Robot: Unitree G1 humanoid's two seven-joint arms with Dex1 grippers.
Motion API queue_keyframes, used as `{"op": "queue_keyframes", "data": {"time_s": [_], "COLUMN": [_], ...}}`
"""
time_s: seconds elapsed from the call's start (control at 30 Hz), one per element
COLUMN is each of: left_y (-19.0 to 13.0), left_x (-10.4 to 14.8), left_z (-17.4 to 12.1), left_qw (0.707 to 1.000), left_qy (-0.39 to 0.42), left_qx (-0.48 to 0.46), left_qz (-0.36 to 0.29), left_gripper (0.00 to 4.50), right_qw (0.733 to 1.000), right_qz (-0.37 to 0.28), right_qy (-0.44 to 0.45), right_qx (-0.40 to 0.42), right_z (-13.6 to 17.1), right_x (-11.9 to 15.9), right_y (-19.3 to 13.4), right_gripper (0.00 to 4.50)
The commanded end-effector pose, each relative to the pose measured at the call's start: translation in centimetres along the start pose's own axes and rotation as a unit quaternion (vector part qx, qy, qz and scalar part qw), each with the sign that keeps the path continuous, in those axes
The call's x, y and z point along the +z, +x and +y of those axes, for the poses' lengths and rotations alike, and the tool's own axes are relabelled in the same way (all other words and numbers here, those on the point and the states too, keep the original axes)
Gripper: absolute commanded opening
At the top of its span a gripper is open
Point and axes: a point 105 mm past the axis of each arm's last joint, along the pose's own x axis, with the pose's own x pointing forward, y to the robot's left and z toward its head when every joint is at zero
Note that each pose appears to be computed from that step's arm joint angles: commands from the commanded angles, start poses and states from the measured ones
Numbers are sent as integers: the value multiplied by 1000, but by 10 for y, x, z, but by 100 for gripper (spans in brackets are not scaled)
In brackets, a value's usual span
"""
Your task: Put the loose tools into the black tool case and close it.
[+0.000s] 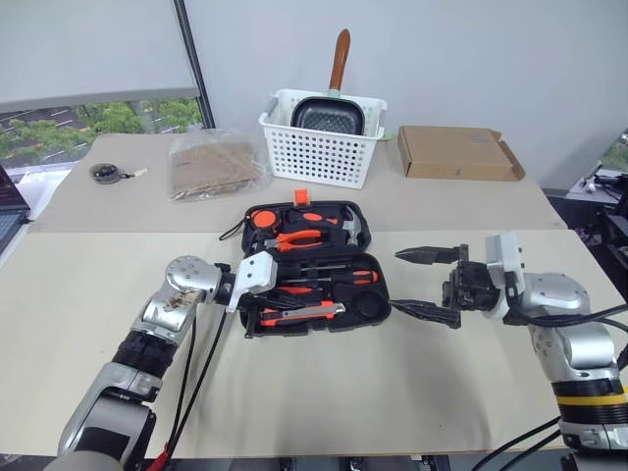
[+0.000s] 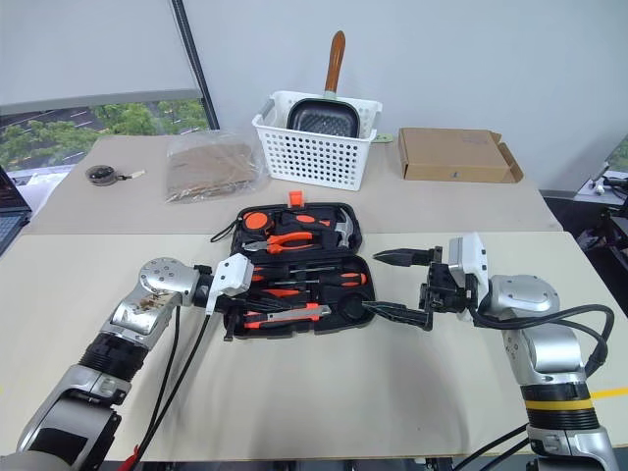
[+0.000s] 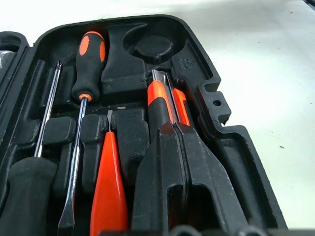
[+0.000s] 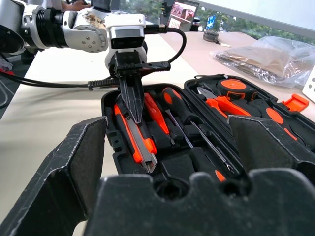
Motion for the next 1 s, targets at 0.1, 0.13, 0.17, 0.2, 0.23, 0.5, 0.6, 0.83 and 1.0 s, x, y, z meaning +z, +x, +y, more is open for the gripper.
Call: {"op": "queue_keyframes", "data": {"time_s": [0.1,0.13,0.17,0.2,0.23,0.5,0.6,0.83,1.0], "left_y": [11,12,14,15,16,24,27,32,27], "left_x": [-11,-13,-15,-18,-19,-31,-35,-47,-25], "left_z": [-1,-3,-5,-6,-7,-13,-16,-18,-1], "left_qw": [1000,1000,1000,999,999,998,998,997,999], "left_qy": [14,16,18,21,26,44,46,37,40], "left_qx": [-4,-6,-9,-10,-11,-18,-20,-21,15], "left_qz": [15,18,20,23,27,43,47,65,22], "left_gripper": [3,3,3,3,3,3,3,3,3], "right_qw": [999,999,999,999,999,999,999,999,997], "right_qz": [-4,-4,-4,-4,-5,-5,-4,5,59], "right_qy": [-32,-32,-33,-33,-33,-34,-33,-32,-30], "right_qx": [-11,-11,-11,-11,-11,-9,-8,-15,-46], "right_z": [-3,-3,-3,-3,-3,-3,-3,-5,-13], "right_x": [12,12,13,13,14,15,15,13,1], "right_y": [-5,-4,-3,-3,-3,1,1,0,-13], "right_gripper": [450,450,450,450,450,450,450,450,450]}}
